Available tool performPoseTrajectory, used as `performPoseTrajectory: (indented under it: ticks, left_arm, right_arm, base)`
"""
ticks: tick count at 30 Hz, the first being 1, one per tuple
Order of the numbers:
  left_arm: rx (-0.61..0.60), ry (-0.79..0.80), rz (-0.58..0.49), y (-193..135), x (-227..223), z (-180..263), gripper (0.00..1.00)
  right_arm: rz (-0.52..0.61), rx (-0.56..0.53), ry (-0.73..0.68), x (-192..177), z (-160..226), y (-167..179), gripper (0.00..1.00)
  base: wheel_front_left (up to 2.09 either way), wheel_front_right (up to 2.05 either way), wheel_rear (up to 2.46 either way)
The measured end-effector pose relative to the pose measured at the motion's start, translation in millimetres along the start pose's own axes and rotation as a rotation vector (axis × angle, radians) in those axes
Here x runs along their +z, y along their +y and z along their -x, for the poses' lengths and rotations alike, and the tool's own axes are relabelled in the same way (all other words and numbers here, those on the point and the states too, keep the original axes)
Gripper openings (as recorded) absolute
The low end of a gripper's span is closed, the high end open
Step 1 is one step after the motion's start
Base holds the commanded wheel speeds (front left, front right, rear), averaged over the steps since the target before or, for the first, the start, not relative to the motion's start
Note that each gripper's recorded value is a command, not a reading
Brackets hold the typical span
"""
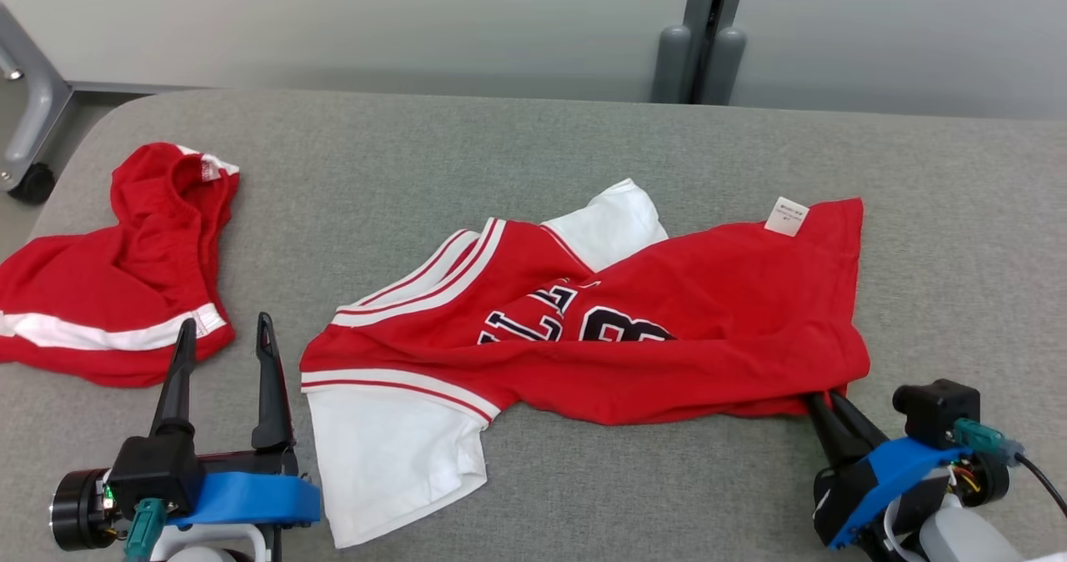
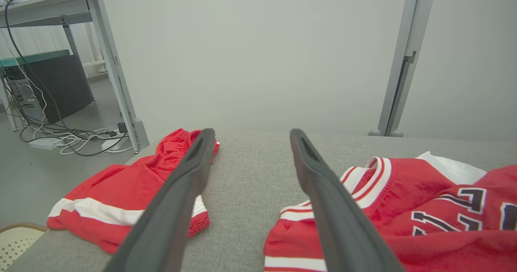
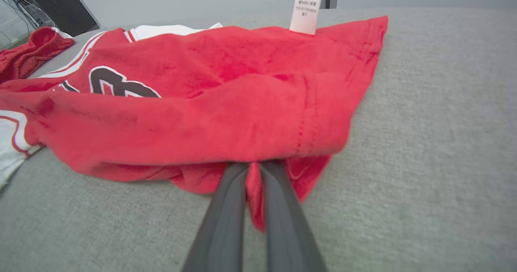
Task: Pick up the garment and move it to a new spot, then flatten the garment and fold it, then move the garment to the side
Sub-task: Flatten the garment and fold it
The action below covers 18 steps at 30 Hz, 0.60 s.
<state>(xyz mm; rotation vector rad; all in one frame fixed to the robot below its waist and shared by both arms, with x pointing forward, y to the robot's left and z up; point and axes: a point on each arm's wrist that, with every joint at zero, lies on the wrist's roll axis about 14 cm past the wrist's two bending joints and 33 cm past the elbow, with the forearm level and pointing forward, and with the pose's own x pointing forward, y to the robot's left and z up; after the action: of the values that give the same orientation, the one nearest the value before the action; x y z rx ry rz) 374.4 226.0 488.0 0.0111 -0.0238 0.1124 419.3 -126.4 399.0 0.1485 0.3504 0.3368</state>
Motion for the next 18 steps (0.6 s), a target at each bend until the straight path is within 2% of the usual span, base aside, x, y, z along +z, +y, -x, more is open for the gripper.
performPoseTrajectory:
  ticks: [11,14,18]
  left_arm:
    - [-0.063,-0.013,0.015,-22.0,2.9,-5.5,1.0]
    - [-0.078,-0.014,0.018,-27.2,3.0,-7.5,1.0]
    - [-0.084,-0.009,0.022,-29.7,1.1,-8.5,1.0]
  right_arm:
    - [-0.056,0.053,-0.027,20.6,49.4,9.5,0.0]
    - [-0.066,0.078,0.01,20.1,62.0,14.8,0.0]
    - [-0.089,0.119,0.134,0.8,78.0,24.5,0.0]
  base:
    - [0.0,0.0,0.0]
    - [0.0,0.0,0.0]
    - [0.0,0.0,0.0]
